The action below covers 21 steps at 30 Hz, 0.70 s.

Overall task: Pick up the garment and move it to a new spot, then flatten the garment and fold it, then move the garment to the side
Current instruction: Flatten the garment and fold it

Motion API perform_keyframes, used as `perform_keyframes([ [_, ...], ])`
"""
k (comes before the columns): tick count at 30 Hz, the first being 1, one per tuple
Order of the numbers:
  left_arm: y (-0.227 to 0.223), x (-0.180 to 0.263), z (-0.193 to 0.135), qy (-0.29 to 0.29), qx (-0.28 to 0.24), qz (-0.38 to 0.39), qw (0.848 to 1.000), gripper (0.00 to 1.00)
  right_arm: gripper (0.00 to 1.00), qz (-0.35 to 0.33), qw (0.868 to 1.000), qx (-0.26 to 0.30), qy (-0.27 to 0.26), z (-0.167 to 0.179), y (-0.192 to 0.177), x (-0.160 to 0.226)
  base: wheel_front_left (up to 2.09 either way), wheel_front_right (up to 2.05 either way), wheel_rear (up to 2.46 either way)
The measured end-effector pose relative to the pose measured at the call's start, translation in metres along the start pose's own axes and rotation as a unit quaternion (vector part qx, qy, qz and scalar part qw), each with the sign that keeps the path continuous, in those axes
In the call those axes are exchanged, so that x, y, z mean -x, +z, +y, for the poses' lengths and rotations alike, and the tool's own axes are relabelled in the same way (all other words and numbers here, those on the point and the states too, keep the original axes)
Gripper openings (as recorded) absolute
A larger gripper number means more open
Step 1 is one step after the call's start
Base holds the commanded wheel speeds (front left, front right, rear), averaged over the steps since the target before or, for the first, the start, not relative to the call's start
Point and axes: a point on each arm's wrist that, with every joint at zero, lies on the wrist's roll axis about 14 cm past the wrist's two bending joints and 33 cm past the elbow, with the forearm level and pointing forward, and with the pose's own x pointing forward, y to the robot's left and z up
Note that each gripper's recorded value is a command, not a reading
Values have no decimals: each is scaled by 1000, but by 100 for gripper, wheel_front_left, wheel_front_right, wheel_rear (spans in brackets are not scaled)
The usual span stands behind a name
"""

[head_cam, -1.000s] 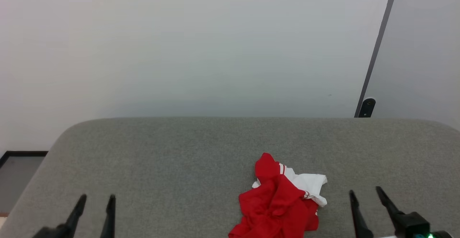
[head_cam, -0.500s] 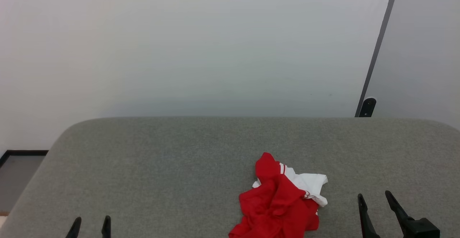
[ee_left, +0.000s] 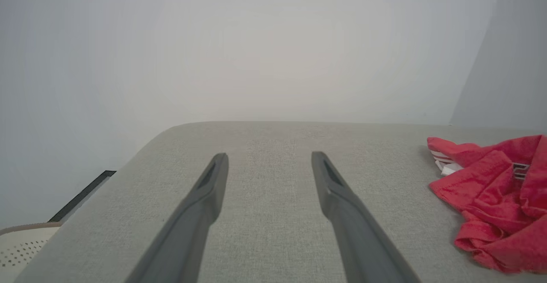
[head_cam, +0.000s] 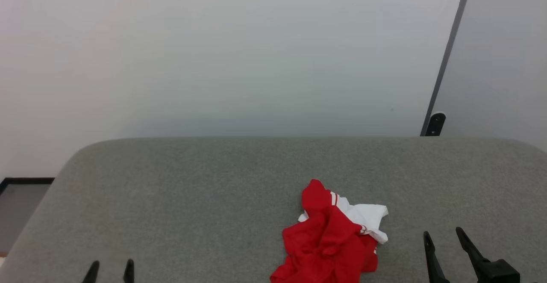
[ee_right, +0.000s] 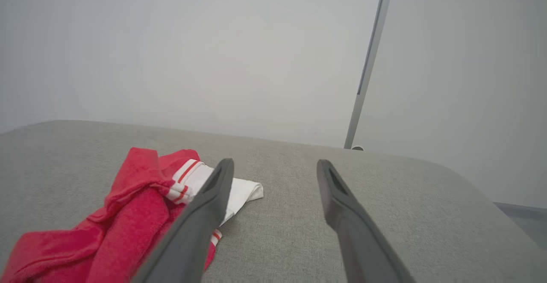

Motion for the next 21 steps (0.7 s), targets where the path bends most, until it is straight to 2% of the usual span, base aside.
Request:
perform_keyframes([
  [8,4,-27,-30,-43,10,-8,999,100,100,-7,999,11,-37,-24,5,2,0,0,0],
  [14,1,-60,-66,-99,22,4,995,100,100,-4,997,14,-76,-48,5,10,0,0,0],
  [19,6,-102,-106,-171,28,50,984,100,100,5,995,10,-101,-63,0,16,0,0,0],
  [21,7,-117,-129,-211,35,85,973,100,100,9,994,8,-108,-66,-2,17,0,0,0],
])
